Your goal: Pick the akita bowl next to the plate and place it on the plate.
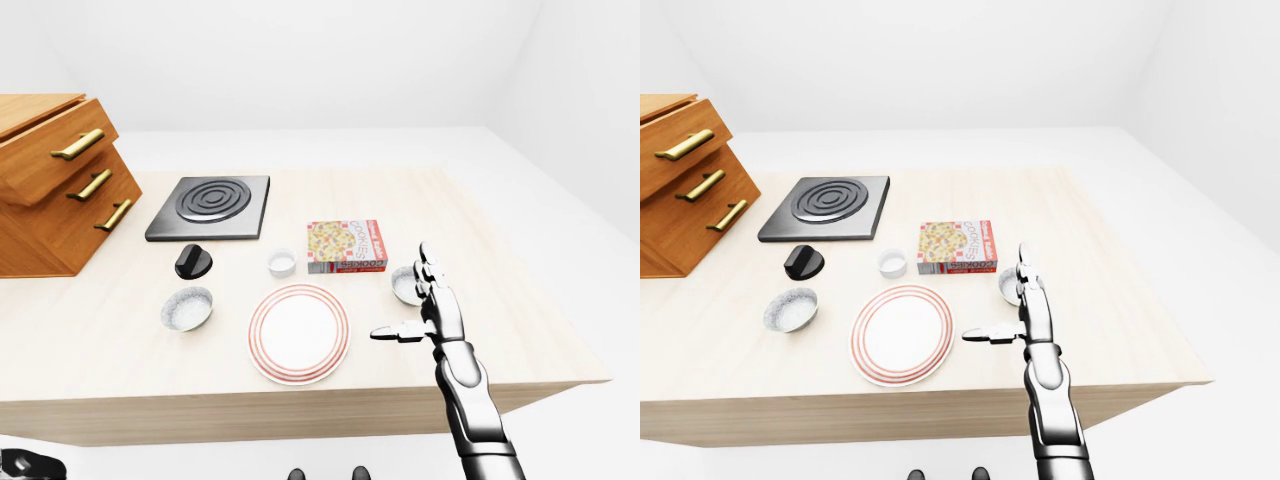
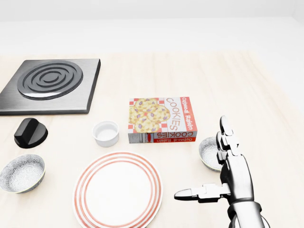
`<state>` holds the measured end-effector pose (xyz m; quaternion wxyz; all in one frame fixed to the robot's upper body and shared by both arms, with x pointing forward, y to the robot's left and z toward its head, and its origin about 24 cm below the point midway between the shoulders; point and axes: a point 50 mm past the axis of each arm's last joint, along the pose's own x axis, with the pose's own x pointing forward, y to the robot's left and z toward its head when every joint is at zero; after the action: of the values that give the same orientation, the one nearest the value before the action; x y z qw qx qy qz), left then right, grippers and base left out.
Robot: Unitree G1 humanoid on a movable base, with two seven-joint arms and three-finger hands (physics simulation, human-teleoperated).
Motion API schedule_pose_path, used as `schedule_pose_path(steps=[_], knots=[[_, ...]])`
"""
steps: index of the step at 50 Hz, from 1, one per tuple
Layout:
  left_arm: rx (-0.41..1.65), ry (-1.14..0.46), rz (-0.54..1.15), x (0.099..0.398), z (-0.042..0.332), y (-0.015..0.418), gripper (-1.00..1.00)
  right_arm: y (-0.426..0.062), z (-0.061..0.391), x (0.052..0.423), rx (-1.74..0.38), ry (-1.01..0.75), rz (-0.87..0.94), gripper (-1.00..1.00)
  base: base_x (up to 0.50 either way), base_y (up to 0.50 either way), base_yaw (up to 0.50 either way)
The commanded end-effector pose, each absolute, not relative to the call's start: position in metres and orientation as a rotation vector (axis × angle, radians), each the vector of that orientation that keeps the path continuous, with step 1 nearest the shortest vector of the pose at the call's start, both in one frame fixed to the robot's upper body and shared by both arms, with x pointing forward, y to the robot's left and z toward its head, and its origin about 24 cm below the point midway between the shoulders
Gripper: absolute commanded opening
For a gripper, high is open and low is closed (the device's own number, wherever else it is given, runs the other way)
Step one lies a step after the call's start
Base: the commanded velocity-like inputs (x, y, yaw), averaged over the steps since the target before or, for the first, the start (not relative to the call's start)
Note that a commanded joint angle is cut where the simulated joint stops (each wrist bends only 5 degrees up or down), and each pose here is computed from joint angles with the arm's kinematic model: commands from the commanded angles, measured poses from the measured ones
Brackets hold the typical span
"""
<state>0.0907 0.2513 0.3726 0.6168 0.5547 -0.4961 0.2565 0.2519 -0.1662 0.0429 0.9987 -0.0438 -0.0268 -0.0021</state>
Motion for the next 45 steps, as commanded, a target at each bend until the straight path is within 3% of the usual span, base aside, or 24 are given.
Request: schedule_pose_path(steps=[1, 7, 11, 15, 21, 28, 32, 45], knots=[[1.189, -0.896, 0.858, 0.022, 0.344, 0.313, 1.0, -0.167, 0.042, 0.252, -0.092, -0.05, -0.01, 1.0, 0.0, 0.0, 0.0], [0.682, -0.884, 0.911, 0.02, 0.293, 0.365, 1.0, -0.167, 0.047, 0.252, -0.092, -0.071, -0.013, 1.0, 0.0, 0.0, 0.0], [0.48, -0.856, 0.984, 0.008, 0.274, 0.384, 1.0, -0.168, 0.044, 0.252, -0.094, -0.058, -0.014, 1.0, 0.0, 0.0, 0.0], [0.32, -0.745, 1.099, -0.008, 0.246, 0.408, 1.0, -0.166, 0.044, 0.25, -0.098, -0.059, -0.01, 1.0, 0.0, 0.0, 0.0], [0.05, -0.469, 1.375, -0.051, 0.167, 0.445, 1.0, -0.166, 0.041, 0.251, -0.101, -0.045, -0.008, 1.0, 0.0, 0.0, 0.0], [-0.085, -0.358, 1.461, -0.074, 0.128, 0.45, 1.0, -0.166, 0.04, 0.251, -0.105, -0.043, -0.008, 1.0, 0.0, 0.0, 0.0], [-0.145, -0.277, 1.426, -0.06, 0.107, 0.452, 1.0, -0.166, 0.04, 0.251, -0.106, -0.042, -0.007, 1.0, 0.0, 0.0, 0.0], [-0.05, -0.29, 1.43, -0.056, 0.123, 0.447, 1.0, -0.166, 0.036, 0.252, -0.118, -0.023, -0.009, 1.0, 0.0, 0.0, 0.0]])
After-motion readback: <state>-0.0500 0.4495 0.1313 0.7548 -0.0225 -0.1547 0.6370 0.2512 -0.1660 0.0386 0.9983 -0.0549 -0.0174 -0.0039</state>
